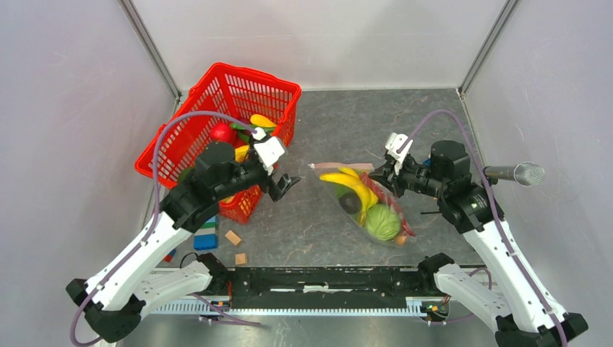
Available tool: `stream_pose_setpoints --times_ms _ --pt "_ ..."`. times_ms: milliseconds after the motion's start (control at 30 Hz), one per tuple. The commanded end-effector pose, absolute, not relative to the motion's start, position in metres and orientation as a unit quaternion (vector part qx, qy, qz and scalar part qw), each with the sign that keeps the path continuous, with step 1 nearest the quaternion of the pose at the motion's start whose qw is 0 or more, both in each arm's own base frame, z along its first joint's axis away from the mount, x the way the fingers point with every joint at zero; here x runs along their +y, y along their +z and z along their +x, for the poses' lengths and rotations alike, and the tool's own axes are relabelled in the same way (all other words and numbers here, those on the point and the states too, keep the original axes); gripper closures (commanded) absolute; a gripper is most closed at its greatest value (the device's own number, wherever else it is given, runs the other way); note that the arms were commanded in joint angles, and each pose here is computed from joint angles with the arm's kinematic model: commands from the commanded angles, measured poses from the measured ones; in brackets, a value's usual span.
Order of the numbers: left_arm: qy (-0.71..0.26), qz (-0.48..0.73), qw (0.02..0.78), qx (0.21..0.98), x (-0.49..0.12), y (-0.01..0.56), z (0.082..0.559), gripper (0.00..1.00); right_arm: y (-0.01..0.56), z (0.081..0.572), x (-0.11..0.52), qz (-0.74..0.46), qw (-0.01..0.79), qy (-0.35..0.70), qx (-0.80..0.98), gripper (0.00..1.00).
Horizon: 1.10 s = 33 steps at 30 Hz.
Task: Place the food in the zip-top bag and seal the zipper
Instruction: Zip the zipper food storage bag at the center of the board, then place the zipper food storage bag at the center of the board.
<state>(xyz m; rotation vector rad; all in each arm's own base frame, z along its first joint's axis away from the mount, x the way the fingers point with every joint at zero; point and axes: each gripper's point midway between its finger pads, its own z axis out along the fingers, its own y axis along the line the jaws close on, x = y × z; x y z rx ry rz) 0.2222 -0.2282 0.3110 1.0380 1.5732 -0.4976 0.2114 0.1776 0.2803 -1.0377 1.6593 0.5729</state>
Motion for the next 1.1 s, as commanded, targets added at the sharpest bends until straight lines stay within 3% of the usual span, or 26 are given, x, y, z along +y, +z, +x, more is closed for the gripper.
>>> stream_pose_setpoints --times_ms 0,267,367,400,567,867,1067 --pt "-0.223 0.397 0.612 0.646 -0.228 0.335 0.228 0.0 0.311 0.207 0.207 -0.463 0.554 0.31 0.618 1.0" --pt "-0.213 0.356 0.647 0.639 -0.22 0.345 0.237 0.0 0.291 0.175 0.235 -0.477 0.496 0.445 0.574 0.99" --pt "-0.212 0.35 0.648 0.643 -0.221 0.344 0.24 0.0 0.276 0.172 0.236 -0.474 0.485 0.449 0.582 0.96" --pt "-0.212 0.35 0.647 0.643 -0.222 0.343 0.241 0.0 0.273 0.172 0.235 -0.473 0.485 0.448 0.584 0.93" --pt "-0.214 0.353 0.645 0.643 -0.224 0.342 0.242 0.0 0.274 0.167 0.237 -0.48 0.481 0.459 0.572 0.57" --pt "-0.211 0.352 0.642 0.648 -0.224 0.339 0.244 0.0 0.272 0.167 0.237 -0.478 0.483 0.459 0.573 0.33" --pt "-0.209 0.35 0.644 0.647 -0.223 0.34 0.244 0.0 0.272 0.173 0.237 -0.471 0.487 0.452 0.58 0.22"
